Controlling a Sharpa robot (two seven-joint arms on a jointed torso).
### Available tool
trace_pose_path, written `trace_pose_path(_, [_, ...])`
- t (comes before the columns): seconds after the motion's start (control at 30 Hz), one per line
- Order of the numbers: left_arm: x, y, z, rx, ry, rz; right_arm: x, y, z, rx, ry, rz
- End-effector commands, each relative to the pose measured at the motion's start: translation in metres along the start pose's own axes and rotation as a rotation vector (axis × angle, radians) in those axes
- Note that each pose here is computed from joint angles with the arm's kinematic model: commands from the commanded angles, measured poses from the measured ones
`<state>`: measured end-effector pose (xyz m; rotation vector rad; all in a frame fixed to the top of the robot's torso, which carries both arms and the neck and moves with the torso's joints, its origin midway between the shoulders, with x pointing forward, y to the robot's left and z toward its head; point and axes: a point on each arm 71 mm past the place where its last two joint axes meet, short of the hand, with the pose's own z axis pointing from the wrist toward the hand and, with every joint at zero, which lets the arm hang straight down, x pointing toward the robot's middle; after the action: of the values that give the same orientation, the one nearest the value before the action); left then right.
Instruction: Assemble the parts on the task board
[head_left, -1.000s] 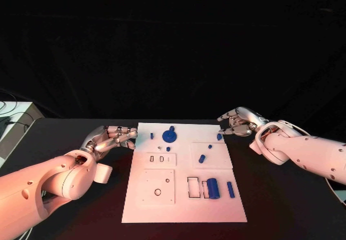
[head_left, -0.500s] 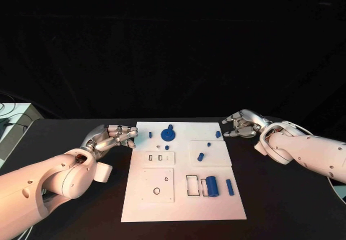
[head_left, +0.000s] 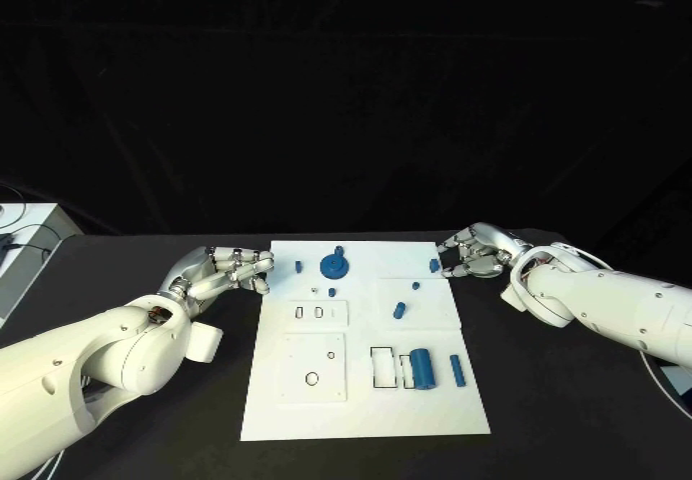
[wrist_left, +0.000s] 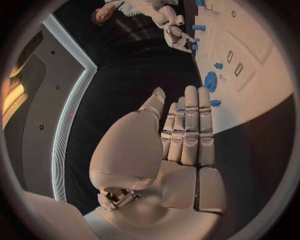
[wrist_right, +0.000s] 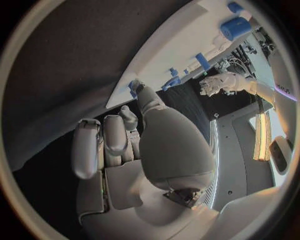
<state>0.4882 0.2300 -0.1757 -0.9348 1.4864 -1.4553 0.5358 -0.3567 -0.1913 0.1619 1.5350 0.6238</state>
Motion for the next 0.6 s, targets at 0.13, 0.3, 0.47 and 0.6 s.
trace_pose_path(0.13, [0.0024, -0.0011, 0.0004, 0.014, 0.021, -0.002, 0.008, 0.001, 0.001, -0.008, 0.041, 0.001])
trace_pose_path(0.3, [0.0021, -0.0011, 0.0002, 0.013, 0.020, -0.002, 0.013, 0.002, 0.002, -0.008, 0.055, 0.007])
trace_pose_path(0.47, [0.0020, -0.0010, 0.0001, 0.012, 0.020, -0.001, 0.016, 0.003, 0.003, -0.010, 0.061, 0.011])
trace_pose_path(0.6, [0.0019, -0.0010, 0.0001, 0.012, 0.020, -0.001, 0.018, 0.004, 0.004, -0.012, 0.069, 0.016])
